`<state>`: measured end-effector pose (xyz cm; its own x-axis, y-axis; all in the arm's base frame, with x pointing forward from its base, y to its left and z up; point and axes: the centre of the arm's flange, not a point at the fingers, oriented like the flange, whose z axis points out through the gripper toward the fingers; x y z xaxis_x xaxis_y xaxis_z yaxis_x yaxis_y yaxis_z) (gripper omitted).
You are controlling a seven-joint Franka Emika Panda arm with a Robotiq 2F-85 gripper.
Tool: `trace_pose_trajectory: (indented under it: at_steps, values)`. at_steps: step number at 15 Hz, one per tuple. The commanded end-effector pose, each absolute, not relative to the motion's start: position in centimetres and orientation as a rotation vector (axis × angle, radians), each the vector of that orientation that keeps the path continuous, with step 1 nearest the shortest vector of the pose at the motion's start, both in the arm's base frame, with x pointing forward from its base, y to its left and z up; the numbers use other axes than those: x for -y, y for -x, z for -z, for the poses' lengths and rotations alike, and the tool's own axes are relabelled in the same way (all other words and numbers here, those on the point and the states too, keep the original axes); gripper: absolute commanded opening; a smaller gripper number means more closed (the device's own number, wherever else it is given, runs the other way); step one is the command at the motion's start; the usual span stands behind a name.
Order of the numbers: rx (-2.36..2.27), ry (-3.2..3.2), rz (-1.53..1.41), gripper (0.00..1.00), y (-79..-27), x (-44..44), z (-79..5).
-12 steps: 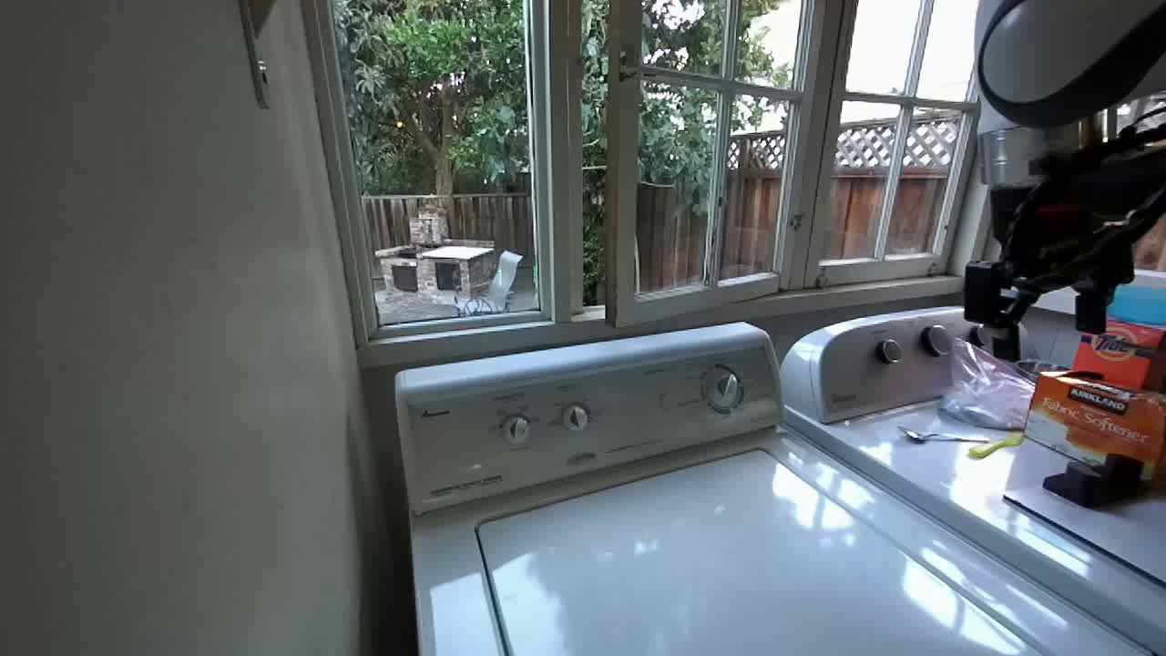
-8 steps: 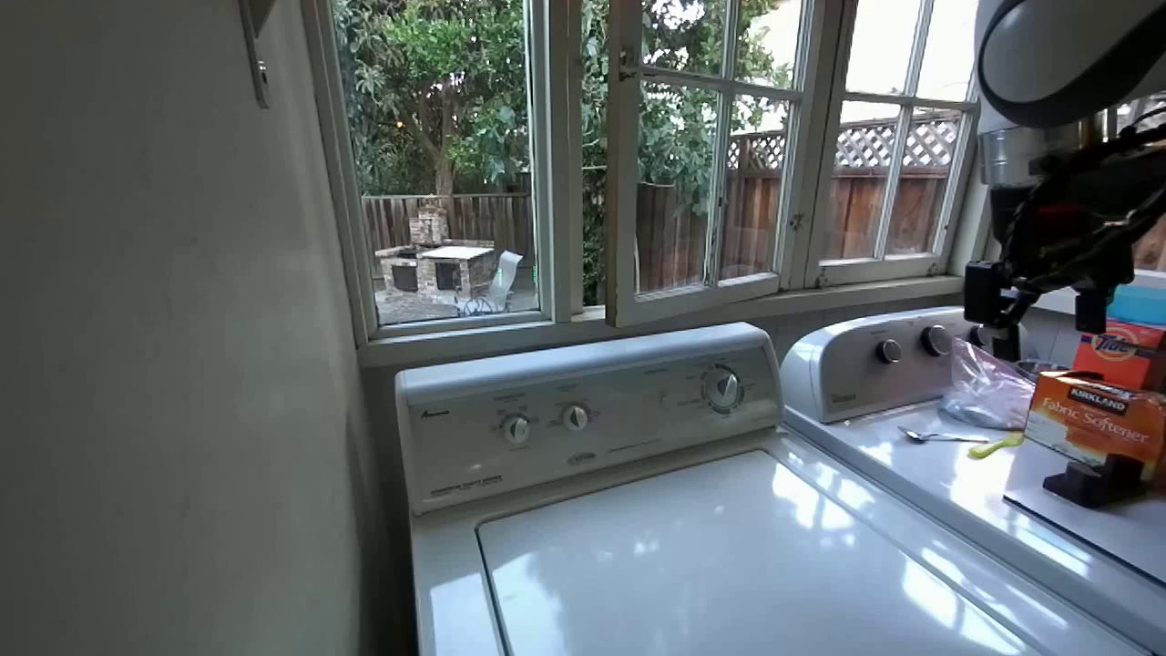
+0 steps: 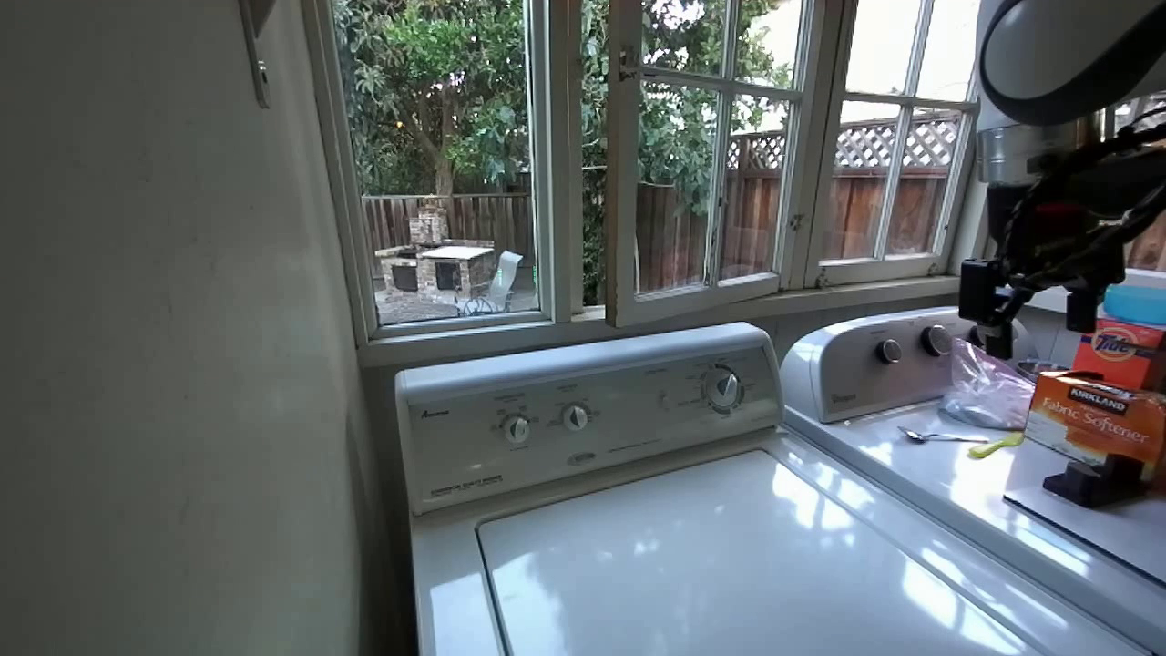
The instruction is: Push closed the window
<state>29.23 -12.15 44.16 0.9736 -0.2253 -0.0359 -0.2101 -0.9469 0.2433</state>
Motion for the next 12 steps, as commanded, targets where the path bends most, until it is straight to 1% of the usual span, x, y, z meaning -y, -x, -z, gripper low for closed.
trace_pose_trajectory:
  at_steps: [1, 5, 12]
  values:
    - [0.240, -2.961, -0.162, 1.00, -31.7, 11.7, -45.3]
    - [0.100, -2.996, -0.494, 1.00, -35.0, 10.6, -49.0]
    - [-0.233, -2.941, -1.038, 1.00, -38.6, 8.5, -58.2]
